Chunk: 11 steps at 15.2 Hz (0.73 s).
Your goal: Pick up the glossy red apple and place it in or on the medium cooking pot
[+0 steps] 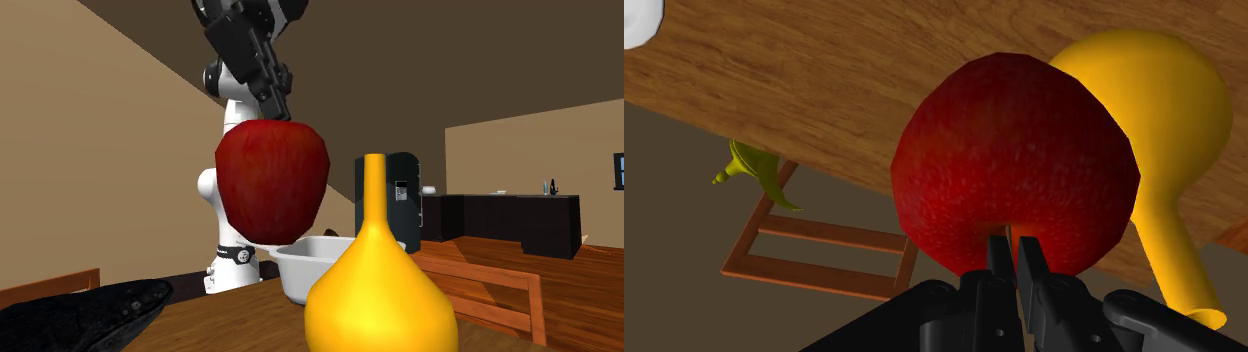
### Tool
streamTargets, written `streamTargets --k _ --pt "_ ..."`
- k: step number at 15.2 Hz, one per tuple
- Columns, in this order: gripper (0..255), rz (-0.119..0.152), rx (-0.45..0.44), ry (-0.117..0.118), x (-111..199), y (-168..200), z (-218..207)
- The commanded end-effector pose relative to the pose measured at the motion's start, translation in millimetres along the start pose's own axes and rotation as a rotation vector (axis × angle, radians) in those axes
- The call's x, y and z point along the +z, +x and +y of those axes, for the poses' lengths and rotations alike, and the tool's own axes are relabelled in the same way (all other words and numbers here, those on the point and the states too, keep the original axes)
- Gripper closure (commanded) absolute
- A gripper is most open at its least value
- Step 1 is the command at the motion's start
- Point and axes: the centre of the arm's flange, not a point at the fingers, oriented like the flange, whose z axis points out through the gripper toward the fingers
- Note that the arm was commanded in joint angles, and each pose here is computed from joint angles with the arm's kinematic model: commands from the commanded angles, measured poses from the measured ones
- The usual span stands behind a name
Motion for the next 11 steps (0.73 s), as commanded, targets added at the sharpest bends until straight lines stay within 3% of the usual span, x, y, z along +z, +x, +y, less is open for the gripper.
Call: streamTargets --k 1,11 --pt "255 0.000 0.000 -0.001 -9 -8 -21" --pt "255 0.000 0.000 -0.001 -53 -40 -141"
